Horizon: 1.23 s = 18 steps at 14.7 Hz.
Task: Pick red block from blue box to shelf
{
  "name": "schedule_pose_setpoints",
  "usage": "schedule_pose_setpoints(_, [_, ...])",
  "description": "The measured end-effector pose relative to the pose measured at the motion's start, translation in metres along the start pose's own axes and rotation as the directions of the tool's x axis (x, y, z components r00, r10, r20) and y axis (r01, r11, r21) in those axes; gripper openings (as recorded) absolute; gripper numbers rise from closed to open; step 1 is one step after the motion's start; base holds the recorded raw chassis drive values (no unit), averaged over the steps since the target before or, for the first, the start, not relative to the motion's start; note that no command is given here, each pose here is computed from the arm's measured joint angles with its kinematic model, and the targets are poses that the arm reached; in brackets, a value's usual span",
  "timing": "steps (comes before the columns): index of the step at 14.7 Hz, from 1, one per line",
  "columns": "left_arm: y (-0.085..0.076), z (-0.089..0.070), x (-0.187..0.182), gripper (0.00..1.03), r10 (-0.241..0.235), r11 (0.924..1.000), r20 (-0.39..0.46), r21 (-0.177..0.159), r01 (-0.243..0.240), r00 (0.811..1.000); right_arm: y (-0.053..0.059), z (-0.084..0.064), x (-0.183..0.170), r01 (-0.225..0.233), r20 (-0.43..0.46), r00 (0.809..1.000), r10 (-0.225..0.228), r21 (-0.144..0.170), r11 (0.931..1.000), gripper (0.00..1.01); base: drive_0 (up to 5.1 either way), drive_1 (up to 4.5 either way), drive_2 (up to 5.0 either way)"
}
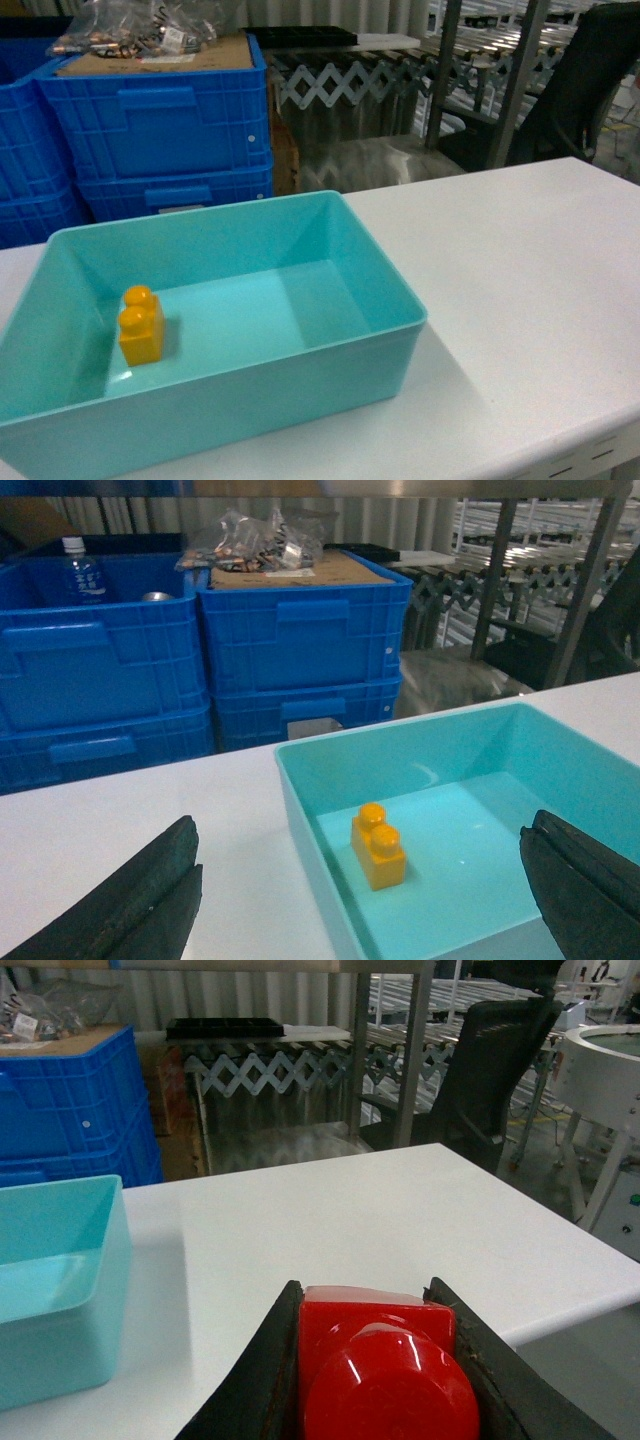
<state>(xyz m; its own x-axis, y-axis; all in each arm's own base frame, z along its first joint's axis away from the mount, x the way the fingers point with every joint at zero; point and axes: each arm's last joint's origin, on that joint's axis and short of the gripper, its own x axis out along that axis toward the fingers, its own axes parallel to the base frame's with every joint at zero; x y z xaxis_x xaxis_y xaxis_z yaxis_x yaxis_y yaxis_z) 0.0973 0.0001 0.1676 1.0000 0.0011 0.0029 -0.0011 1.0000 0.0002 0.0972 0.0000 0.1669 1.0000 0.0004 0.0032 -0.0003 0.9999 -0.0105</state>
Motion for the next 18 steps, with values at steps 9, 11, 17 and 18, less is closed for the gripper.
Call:
schedule_pose_setpoints(9, [0.0, 0.0, 0.0, 0.98, 0.0, 1.0, 0.0, 0.0, 0.0, 1.0, 0.0, 0.0, 0.0, 0.0, 0.0, 1.0, 0.0, 0.0, 1.0, 0.28, -1.6, -1.55, -1.6])
schedule_pose_setpoints(11, [0.0, 0.0, 0.0, 0.98, 0.0, 1.0, 0.0, 0.0, 0.0, 1.0, 0.0, 0.0, 0.0, 0.0, 0.0, 1.0, 0.0, 0.0, 1.0, 0.28, -1.6, -1.6, -1.6])
schedule_pose_setpoints(17, [0.0, 0.0, 0.0, 0.98, 0.0, 1.0, 0.0, 0.0, 0.0, 1.0, 0.0, 0.0, 0.0, 0.0, 0.0, 1.0, 0.0, 0.0, 1.0, 0.28, -1.6, -1.57, -1.6])
schedule_pose_setpoints(18, [0.0, 0.0, 0.0, 0.98, 0.0, 1.0, 0.0, 0.0, 0.0, 1.0, 0.0, 0.0, 0.0, 0.0, 0.0, 1.0, 0.0, 0.0, 1.0, 0.28, -1.7, -1.72, -1.7])
